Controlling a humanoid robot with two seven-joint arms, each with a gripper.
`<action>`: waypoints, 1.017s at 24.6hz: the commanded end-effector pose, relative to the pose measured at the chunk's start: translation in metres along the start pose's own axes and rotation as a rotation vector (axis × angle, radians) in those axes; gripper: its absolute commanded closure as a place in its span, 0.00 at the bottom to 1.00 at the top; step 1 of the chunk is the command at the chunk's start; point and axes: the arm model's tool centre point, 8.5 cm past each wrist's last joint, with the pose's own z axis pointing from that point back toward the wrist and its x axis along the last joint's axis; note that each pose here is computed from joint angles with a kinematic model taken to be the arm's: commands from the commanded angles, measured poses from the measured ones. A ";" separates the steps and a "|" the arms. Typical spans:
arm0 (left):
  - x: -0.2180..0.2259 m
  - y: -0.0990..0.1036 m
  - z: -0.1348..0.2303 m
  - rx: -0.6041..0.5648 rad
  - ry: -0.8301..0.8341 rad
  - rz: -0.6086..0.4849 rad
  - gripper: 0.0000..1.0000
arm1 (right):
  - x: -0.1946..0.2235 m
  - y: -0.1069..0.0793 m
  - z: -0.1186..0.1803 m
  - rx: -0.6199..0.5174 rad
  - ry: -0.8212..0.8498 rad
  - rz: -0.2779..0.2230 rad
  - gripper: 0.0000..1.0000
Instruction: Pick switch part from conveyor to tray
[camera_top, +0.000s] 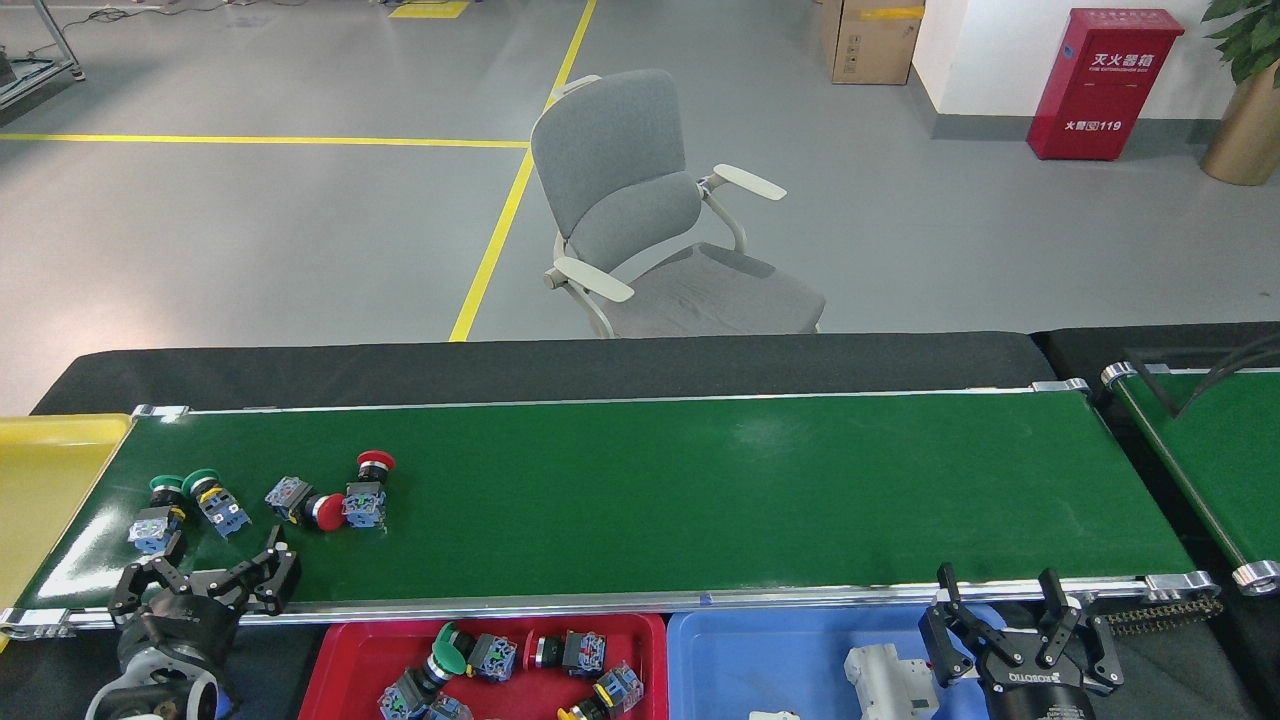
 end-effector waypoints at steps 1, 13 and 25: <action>-0.002 0.010 -0.004 0.035 0.001 0.001 0.00 | 0.002 -0.006 -0.002 -0.018 -0.010 0.003 0.01; 0.006 0.038 -0.061 -0.031 -0.020 0.061 0.01 | 0.006 -0.005 -0.001 -0.014 -0.020 0.001 0.01; 0.019 0.026 -0.069 -0.038 -0.092 0.049 0.88 | 0.008 -0.006 -0.002 -0.014 -0.027 0.003 0.01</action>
